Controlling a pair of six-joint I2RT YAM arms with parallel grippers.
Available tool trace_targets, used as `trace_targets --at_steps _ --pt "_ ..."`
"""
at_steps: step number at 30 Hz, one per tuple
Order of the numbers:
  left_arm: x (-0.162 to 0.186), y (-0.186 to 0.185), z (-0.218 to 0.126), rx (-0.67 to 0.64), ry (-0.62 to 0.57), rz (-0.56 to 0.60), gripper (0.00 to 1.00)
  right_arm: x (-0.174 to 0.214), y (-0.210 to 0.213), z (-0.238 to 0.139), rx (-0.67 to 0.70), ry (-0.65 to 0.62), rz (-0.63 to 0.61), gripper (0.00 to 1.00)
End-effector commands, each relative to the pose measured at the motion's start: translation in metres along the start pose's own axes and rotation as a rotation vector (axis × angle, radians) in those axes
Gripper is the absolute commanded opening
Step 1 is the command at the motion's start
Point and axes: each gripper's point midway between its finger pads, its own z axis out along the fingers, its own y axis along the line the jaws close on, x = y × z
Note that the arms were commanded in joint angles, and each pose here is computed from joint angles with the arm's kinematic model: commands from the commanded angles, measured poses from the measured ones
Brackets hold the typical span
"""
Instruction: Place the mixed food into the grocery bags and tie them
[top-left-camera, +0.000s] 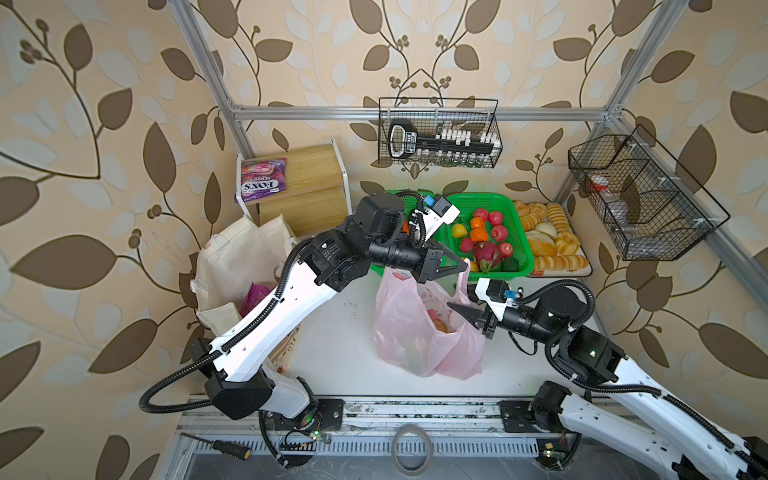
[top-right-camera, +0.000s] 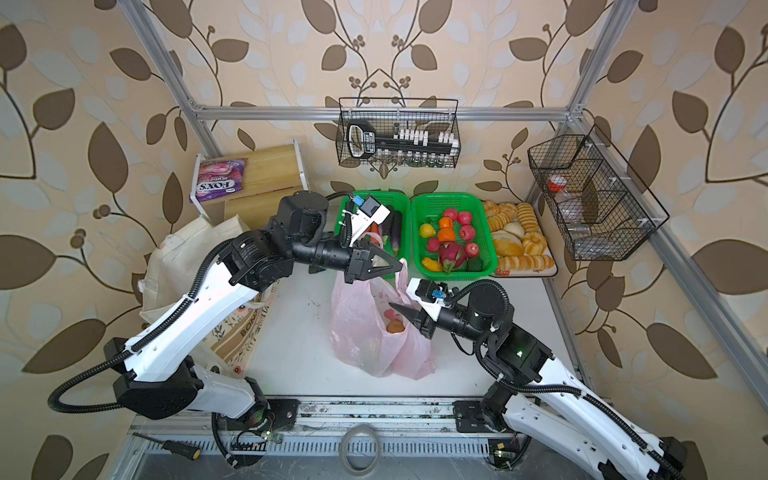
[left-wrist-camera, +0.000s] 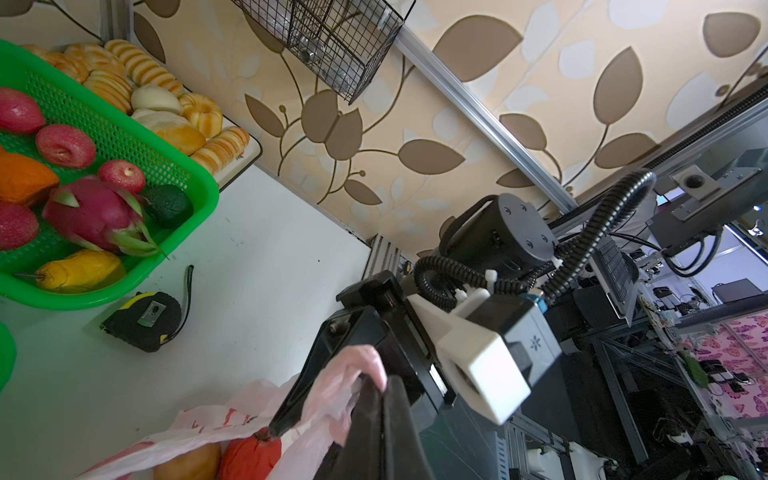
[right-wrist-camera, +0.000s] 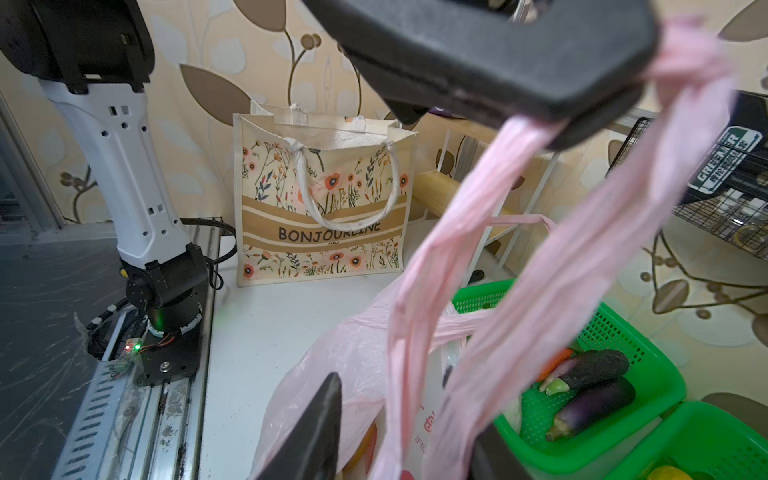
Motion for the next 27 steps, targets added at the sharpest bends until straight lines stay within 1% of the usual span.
trace_targets --at_steps 1,5,12,14,15,19,21,22,23,24,27 --pt "-0.012 -0.022 -0.009 0.043 -0.033 0.046 0.02 -0.018 0.006 -0.006 -0.042 -0.085 0.002 0.40" --pt "-0.013 -0.022 -0.009 0.043 -0.035 0.046 0.02 -0.018 0.004 -0.008 -0.065 -0.093 0.043 0.30" --pt "-0.014 -0.022 -0.011 0.035 -0.042 0.049 0.02 -0.013 0.008 -0.009 -0.142 -0.094 0.129 0.23" --pt "-0.014 -0.022 -0.012 0.033 -0.046 0.051 0.02 -0.010 0.007 -0.009 -0.142 -0.088 0.150 0.22" --pt "-0.015 -0.022 -0.012 0.029 -0.050 0.052 0.02 -0.009 0.006 -0.009 -0.139 -0.087 0.155 0.19" --pt "-0.016 -0.022 -0.014 0.021 -0.062 0.058 0.02 -0.008 0.001 -0.010 -0.127 -0.100 0.191 0.00" --pt "-0.016 -0.021 -0.015 0.010 -0.067 0.060 0.02 -0.010 -0.002 -0.012 -0.115 -0.118 0.212 0.00" --pt "-0.016 -0.019 -0.015 0.001 -0.070 0.063 0.07 -0.011 -0.005 -0.012 -0.103 -0.128 0.229 0.00" --pt "-0.016 -0.015 -0.015 -0.016 -0.075 0.065 0.22 -0.012 -0.007 -0.012 -0.093 -0.133 0.246 0.00" --pt "-0.016 -0.012 -0.016 -0.038 -0.081 0.069 0.41 -0.013 -0.010 -0.012 -0.082 -0.137 0.260 0.00" --pt "-0.011 0.013 -0.020 -0.170 -0.102 0.080 0.67 -0.011 -0.020 -0.011 -0.032 -0.133 0.331 0.00"
